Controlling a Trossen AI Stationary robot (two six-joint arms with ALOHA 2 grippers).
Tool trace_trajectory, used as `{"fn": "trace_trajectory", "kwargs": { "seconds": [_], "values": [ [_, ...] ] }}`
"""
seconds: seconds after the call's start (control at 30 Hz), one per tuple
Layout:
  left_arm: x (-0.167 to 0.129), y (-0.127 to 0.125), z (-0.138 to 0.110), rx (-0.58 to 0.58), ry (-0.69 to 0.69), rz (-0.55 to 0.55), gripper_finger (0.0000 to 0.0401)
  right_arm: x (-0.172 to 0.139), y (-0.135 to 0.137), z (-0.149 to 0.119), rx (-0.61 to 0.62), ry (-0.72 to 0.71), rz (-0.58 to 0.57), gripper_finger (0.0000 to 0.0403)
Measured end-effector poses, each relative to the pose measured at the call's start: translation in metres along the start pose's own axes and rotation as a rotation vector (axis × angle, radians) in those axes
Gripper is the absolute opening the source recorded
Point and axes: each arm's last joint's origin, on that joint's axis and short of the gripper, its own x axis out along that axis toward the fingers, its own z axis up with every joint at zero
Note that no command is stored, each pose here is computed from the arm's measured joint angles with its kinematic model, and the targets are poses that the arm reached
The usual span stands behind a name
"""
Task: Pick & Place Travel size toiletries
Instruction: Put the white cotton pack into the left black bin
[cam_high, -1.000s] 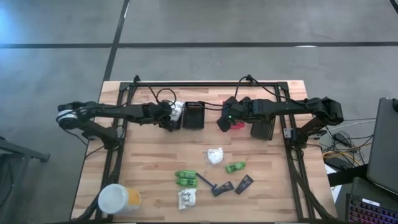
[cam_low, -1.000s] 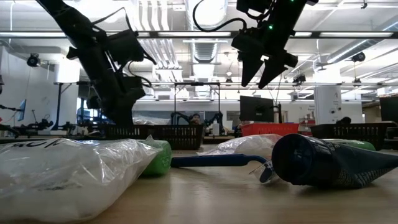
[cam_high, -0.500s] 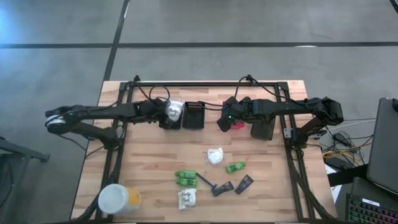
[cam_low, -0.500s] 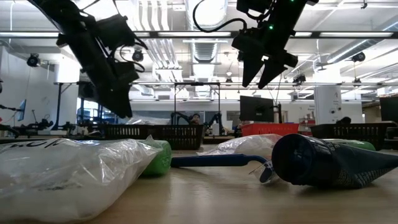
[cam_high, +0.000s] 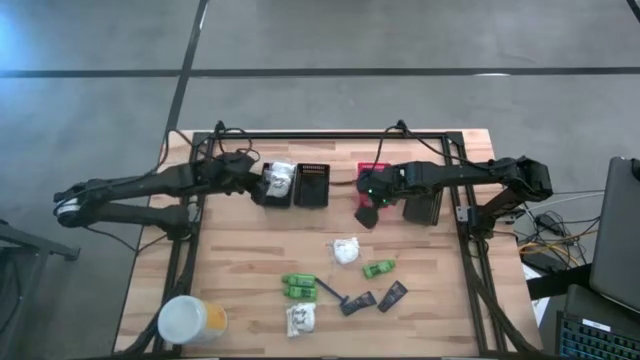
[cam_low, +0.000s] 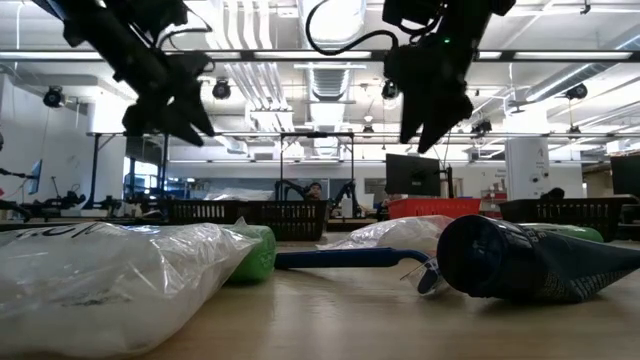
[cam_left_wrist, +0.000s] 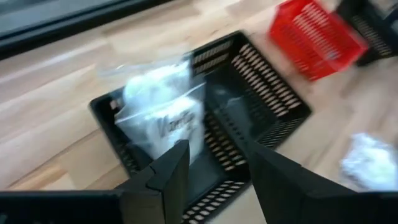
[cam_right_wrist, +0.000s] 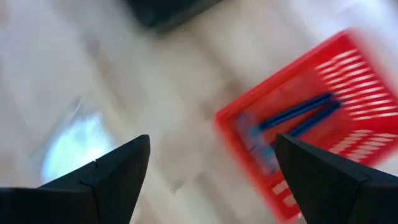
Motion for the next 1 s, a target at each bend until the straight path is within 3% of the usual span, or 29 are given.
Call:
{"fn": "trace_trajectory", "kwargs": {
  "seconds": [0.3,0.4,0.5,0.8,1.0],
  "values": [
    [-0.011,-0.001,0.003,-0.005,-0.018,-0.069,0.0167,0.012,0.029,-0.046,-0.421,0.140,0.065,0.0352],
    [-0.007,-0.004,0.000,0.010,0.061,-0.147,0.0167,0.014,0.040,-0.056,-0.463,0.163,0.086,0.0345],
    [-0.004,-0.009,-0.004,0.016,0.149,-0.259,0.0167,0.013,0.046,-0.060,-0.396,0.169,0.085,0.0336],
    [-0.004,-0.027,-0.018,0.106,0.333,-0.504,0.0167,0.007,0.050,-0.051,-0.010,0.114,0.033,0.0331],
    [-0.007,-0.033,-0.024,0.208,0.349,-0.560,0.0167,0.006,0.051,-0.050,0.183,0.113,0.027,0.0345]
  ]
}}
